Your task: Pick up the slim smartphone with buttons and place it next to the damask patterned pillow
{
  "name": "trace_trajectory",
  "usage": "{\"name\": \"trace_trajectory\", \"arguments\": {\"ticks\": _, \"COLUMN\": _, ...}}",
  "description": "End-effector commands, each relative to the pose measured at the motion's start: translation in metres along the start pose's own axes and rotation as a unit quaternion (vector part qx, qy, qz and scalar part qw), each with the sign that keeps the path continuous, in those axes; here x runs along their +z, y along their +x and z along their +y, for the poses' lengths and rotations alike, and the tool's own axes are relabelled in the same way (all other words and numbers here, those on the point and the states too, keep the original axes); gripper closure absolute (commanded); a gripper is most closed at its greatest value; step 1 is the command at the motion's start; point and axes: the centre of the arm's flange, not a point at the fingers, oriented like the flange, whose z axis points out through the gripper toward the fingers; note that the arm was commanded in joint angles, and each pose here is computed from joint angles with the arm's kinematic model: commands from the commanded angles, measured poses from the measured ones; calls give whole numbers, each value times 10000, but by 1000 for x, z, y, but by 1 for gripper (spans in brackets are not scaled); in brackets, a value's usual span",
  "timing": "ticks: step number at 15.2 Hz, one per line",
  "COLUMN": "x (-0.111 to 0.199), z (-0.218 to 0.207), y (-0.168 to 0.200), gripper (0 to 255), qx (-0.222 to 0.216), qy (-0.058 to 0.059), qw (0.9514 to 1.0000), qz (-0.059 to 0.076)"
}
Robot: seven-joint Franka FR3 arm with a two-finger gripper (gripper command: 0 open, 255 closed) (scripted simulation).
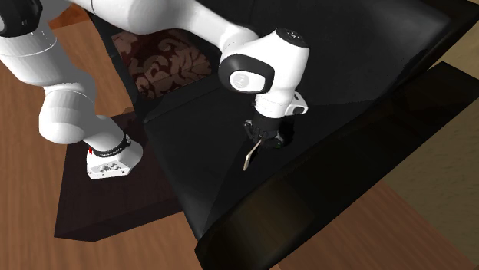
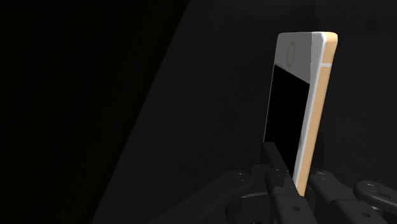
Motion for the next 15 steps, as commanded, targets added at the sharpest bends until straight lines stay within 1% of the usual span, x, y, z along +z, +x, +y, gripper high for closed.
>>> {"name": "trace_trajectory", "arguments": {"ticks": 1, "x": -11, "z": 0, "y": -3, "gripper": 255, "qx": 1, "qy": -3, "qw": 10000, "qz": 2}}
{"name": "trace_trajectory", "arguments": {"ticks": 15, "x": -84, "z": -1, "y": -17, "gripper": 255, "qx": 1, "qy": -3, "qw": 10000, "qz": 2}}
